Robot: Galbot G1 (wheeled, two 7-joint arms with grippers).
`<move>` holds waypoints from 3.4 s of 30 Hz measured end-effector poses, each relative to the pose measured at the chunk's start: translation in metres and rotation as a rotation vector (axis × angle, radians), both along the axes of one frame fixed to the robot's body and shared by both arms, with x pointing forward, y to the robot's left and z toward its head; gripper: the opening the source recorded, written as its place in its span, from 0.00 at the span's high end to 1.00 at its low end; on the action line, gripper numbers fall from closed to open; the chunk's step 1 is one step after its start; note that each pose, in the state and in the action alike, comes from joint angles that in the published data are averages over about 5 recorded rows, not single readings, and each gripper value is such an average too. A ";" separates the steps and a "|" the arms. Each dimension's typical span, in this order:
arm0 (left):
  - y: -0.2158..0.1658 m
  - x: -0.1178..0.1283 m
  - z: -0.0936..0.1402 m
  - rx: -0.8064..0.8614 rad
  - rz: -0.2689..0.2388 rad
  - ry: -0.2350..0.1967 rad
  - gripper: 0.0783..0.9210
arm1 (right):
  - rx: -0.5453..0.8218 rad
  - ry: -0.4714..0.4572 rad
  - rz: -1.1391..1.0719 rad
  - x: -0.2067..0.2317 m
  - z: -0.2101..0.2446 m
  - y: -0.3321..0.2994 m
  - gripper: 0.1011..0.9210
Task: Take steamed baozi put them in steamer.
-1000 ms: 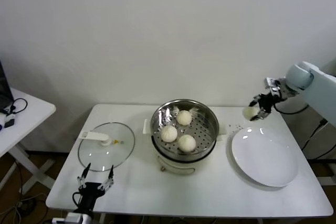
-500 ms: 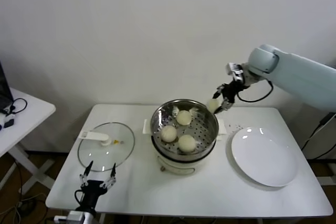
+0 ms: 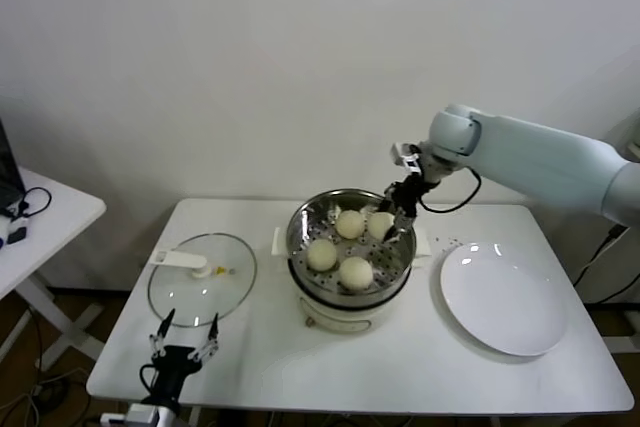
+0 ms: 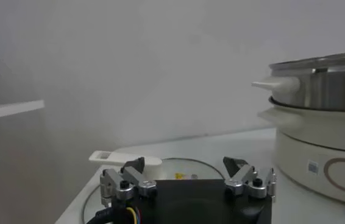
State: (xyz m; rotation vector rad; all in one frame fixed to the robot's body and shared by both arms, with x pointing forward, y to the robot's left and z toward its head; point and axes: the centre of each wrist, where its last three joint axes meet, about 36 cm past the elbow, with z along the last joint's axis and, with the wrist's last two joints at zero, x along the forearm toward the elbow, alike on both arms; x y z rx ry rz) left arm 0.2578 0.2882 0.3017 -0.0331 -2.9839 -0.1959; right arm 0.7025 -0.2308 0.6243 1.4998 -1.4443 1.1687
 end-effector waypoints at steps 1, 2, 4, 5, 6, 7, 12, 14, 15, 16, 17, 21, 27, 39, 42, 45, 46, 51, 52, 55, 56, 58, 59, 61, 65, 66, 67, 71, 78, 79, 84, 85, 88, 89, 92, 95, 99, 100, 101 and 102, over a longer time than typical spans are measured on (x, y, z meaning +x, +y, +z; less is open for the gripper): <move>0.000 -0.001 -0.001 0.000 -0.001 0.002 0.12 | -0.004 0.003 0.001 0.000 -0.002 0.001 0.34; 0.000 -0.001 -0.001 0.000 -0.002 0.003 0.12 | -0.008 0.006 0.002 0.001 -0.005 0.002 0.34; -0.001 -0.002 -0.002 -0.001 -0.005 0.005 0.12 | -0.017 0.011 0.004 0.002 -0.009 0.005 0.34; -0.001 -0.002 -0.003 -0.001 -0.006 0.006 0.12 | -0.022 0.013 0.006 0.002 -0.011 0.005 0.34; -0.001 -0.002 -0.003 -0.002 -0.007 0.007 0.12 | -0.027 0.014 0.007 0.003 -0.013 0.006 0.34; -0.002 -0.002 -0.003 -0.002 -0.008 0.007 0.12 | -0.033 0.014 0.009 0.004 -0.014 0.007 0.34; -0.003 -0.002 -0.004 -0.004 -0.012 0.008 0.12 | -0.060 0.011 0.016 0.007 -0.020 0.011 0.34; -0.003 -0.002 -0.005 -0.004 -0.012 0.008 0.12 | -0.070 0.011 0.021 0.009 -0.023 0.013 0.34; -0.003 -0.002 -0.005 -0.004 -0.013 0.008 0.12 | -0.074 0.011 0.024 0.009 -0.024 0.014 0.34; -0.003 -0.002 -0.005 -0.003 -0.013 0.008 0.12 | -0.078 0.011 0.027 0.009 -0.026 0.016 0.34; -0.003 -0.002 -0.005 -0.003 -0.013 0.008 0.12 | -0.082 0.012 0.030 0.009 -0.027 0.017 0.34; -0.003 -0.002 -0.006 0.000 -0.015 0.010 0.12 | -0.096 0.013 0.042 0.009 -0.031 0.021 0.34; -0.002 -0.001 -0.006 0.001 -0.015 0.010 0.12 | -0.114 0.012 0.056 0.009 -0.037 0.024 0.34; -0.002 0.001 -0.006 0.003 -0.017 0.009 0.12 | -0.119 0.012 0.069 0.008 -0.042 0.027 0.13; -0.003 0.001 -0.006 0.003 -0.017 0.009 0.12 | -0.112 0.013 0.070 0.007 -0.040 0.027 0.12; -0.003 0.001 -0.006 0.003 -0.018 0.010 0.12 | -0.103 0.015 0.072 0.007 -0.036 0.026 0.12; -0.003 0.001 -0.006 0.003 -0.018 0.010 0.12 | -0.100 0.016 0.074 0.006 -0.033 0.025 0.12; -0.004 0.002 -0.006 0.002 -0.022 0.009 0.12 | -0.073 0.010 0.078 0.004 -0.016 0.021 0.12; -0.005 0.002 -0.006 0.002 -0.023 0.009 0.12 | -0.065 0.006 0.079 0.003 -0.011 0.020 0.12; -0.006 0.003 -0.006 0.002 -0.026 0.008 0.12 | -0.043 -0.008 0.077 0.001 0.003 0.013 0.12; -0.006 0.003 -0.006 0.002 -0.027 0.008 0.12 | -0.034 -0.014 0.075 0.000 0.008 0.010 0.12; -0.007 0.004 -0.005 0.003 -0.027 0.007 0.12 | -0.016 -0.028 0.071 -0.003 0.017 0.004 0.12; -0.007 0.004 -0.005 0.004 -0.026 0.007 0.12 | -0.006 -0.037 0.069 -0.005 0.022 0.000 0.12; -0.007 0.006 -0.005 0.005 -0.025 0.006 0.12 | 0.014 -0.055 0.062 -0.009 0.031 -0.010 0.12; -0.008 0.008 -0.004 0.004 -0.022 0.002 0.12 | 0.060 -0.092 0.031 -0.020 0.040 -0.036 0.12; -0.008 0.009 -0.004 0.004 -0.022 0.002 0.12 | 0.072 -0.100 0.021 -0.023 0.041 -0.043 0.12; -0.008 0.009 -0.004 0.004 -0.021 0.002 0.12 | 0.083 -0.108 0.010 -0.027 0.041 -0.051 0.12; -0.010 0.011 -0.003 0.002 -0.019 0.000 0.12 | 0.132 -0.135 -0.037 -0.045 0.036 -0.081 0.12; -0.017 0.011 -0.001 -0.005 -0.022 -0.005 0.12 | 0.258 -0.214 -0.139 -0.085 0.010 -0.126 0.12; -0.019 0.011 0.000 -0.007 -0.023 -0.006 0.12 | 0.276 -0.233 -0.157 -0.092 0.006 -0.132 0.12; -0.030 0.015 0.005 -0.012 -0.028 -0.021 0.12 | 0.350 -0.337 -0.243 -0.125 -0.015 -0.154 0.12; -0.032 0.015 0.006 -0.012 -0.028 -0.024 0.12 | 0.365 -0.357 -0.257 -0.132 -0.020 -0.156 0.12; -0.035 0.016 0.010 -0.011 -0.027 -0.029 0.12 | 0.412 -0.416 -0.291 -0.149 -0.034 -0.158 0.12; -0.035 0.016 0.011 -0.011 -0.025 -0.030 0.12 | 0.429 -0.434 -0.301 -0.155 -0.039 -0.158 0.12; -0.037 0.015 0.012 -0.011 -0.022 -0.032 0.12 | 0.490 -0.487 -0.329 -0.170 -0.054 -0.152 0.12; -0.039 0.014 0.012 -0.010 -0.019 -0.033 0.12 | 0.570 -0.534 -0.366 -0.186 -0.071 -0.144 0.12; -0.042 0.014 0.015 -0.014 -0.014 -0.040 0.12 | 0.693 -0.606 -0.448 -0.211 -0.094 -0.141 0.12; -0.042 0.014 0.016 -0.015 -0.012 -0.042 0.12 | 0.727 -0.629 -0.476 -0.218 -0.099 -0.142 0.12; -0.042 0.015 0.017 -0.016 -0.009 -0.045 0.12 | 0.760 -0.652 -0.506 -0.225 -0.105 -0.143 0.12; -0.042 0.016 0.018 -0.016 -0.007 -0.047 0.12 | 0.792 -0.675 -0.537 -0.233 -0.110 -0.145 0.12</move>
